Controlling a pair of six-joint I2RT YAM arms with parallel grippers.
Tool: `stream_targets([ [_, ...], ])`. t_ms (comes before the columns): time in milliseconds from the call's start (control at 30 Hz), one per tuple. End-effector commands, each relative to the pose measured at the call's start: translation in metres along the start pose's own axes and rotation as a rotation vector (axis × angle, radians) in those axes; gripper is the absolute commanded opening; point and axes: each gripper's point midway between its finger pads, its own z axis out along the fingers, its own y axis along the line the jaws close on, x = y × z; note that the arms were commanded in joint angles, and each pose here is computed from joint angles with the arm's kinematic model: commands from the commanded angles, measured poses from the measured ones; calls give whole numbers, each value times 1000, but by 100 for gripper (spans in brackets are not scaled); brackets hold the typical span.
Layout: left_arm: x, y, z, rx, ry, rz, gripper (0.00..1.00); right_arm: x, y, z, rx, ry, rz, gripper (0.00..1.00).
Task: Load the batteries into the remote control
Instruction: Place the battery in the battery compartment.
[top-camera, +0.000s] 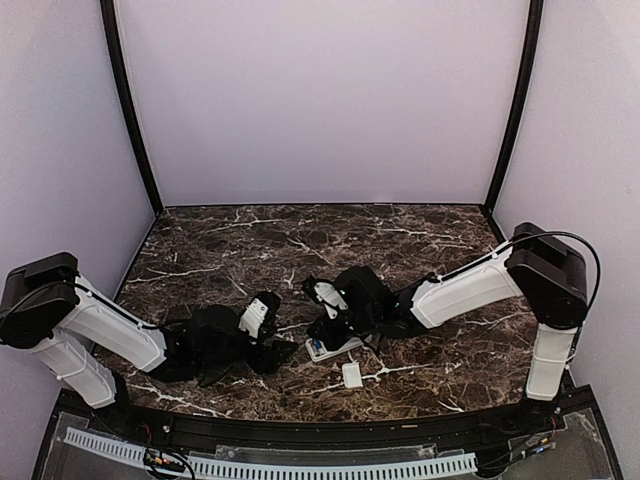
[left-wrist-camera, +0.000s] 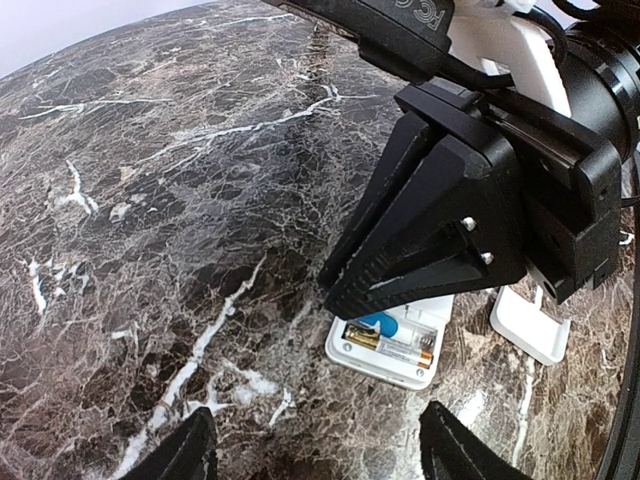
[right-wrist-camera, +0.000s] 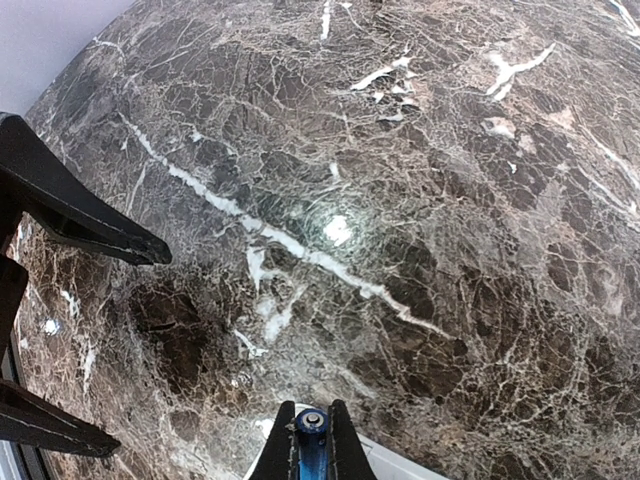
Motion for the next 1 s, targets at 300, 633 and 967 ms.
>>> stream_targets([
  [300,-6,0,-3,-6,-18,2,68,29,-3,-10,6,121,29,1],
  [633,-5,1,-3,-11,-12,4,69,35,-8,-7,34,164,33,13],
  [967,-2,-3,1,5,4,19,71,22,-4,-9,30,141,8,23],
])
